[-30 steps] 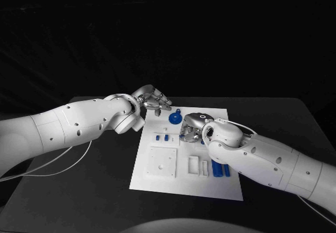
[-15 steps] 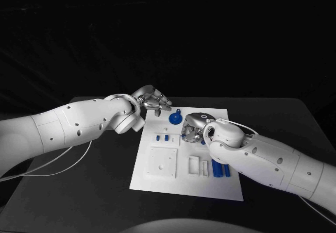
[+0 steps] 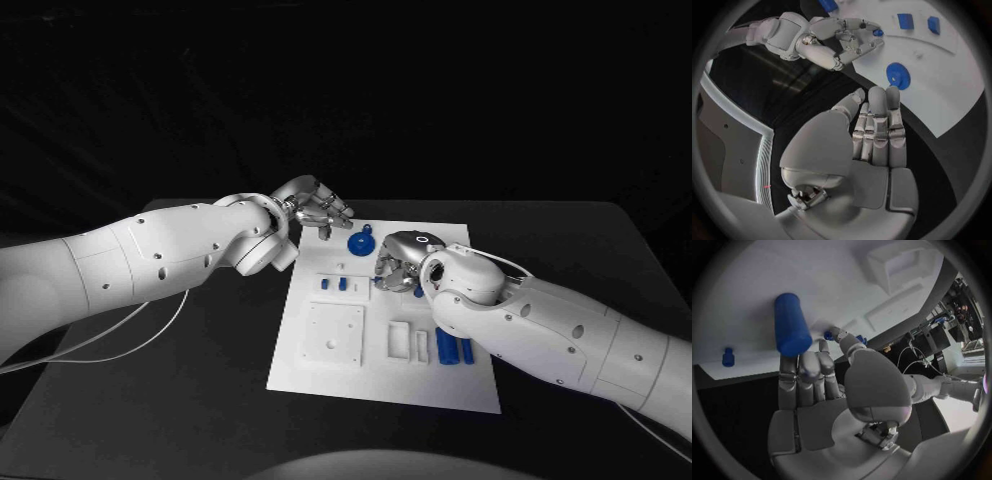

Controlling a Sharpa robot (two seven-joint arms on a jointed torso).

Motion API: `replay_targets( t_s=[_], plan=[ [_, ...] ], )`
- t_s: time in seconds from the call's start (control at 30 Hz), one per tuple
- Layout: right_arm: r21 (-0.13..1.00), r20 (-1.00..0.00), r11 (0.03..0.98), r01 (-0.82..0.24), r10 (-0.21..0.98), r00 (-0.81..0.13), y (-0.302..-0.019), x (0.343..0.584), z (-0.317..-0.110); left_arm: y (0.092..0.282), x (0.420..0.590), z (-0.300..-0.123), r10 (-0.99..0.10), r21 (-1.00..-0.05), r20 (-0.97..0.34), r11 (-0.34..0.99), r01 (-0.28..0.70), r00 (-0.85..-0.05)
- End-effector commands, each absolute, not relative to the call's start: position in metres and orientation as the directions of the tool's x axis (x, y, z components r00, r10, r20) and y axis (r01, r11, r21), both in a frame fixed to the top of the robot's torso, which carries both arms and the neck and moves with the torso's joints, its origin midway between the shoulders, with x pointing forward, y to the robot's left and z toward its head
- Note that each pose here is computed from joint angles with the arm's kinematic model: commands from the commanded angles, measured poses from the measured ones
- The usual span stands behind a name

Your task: Assemble the parts on the task board

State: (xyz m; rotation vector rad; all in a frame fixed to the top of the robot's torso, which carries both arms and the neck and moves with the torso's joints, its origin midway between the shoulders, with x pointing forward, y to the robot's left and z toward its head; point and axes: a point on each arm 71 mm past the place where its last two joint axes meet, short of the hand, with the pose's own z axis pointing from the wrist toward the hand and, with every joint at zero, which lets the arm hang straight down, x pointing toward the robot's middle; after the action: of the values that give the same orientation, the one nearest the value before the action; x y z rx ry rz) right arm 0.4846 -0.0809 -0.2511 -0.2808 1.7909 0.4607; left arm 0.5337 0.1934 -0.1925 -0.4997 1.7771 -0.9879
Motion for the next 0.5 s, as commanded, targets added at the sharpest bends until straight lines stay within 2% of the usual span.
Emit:
replay_targets(
  t_s=[0.03, 0.5],
  plan=[
    [0.154, -0.967, 0.891, -0.427, 0.047, -0.252, -0.0811, 0.4841, -0.2504, 0.1914, 0.5333, -0.1917, -0.709, -0.81, -0.562, 0.577, 0.108, -0.426],
    [0.15, -0.965, 0.89, -0.432, 0.038, -0.259, -0.0835, 0.4823, -0.2501, 0.193, 0.5336, -0.1919, -0.709, -0.808, -0.563, 0.579, 0.104, -0.424]
  ],
)
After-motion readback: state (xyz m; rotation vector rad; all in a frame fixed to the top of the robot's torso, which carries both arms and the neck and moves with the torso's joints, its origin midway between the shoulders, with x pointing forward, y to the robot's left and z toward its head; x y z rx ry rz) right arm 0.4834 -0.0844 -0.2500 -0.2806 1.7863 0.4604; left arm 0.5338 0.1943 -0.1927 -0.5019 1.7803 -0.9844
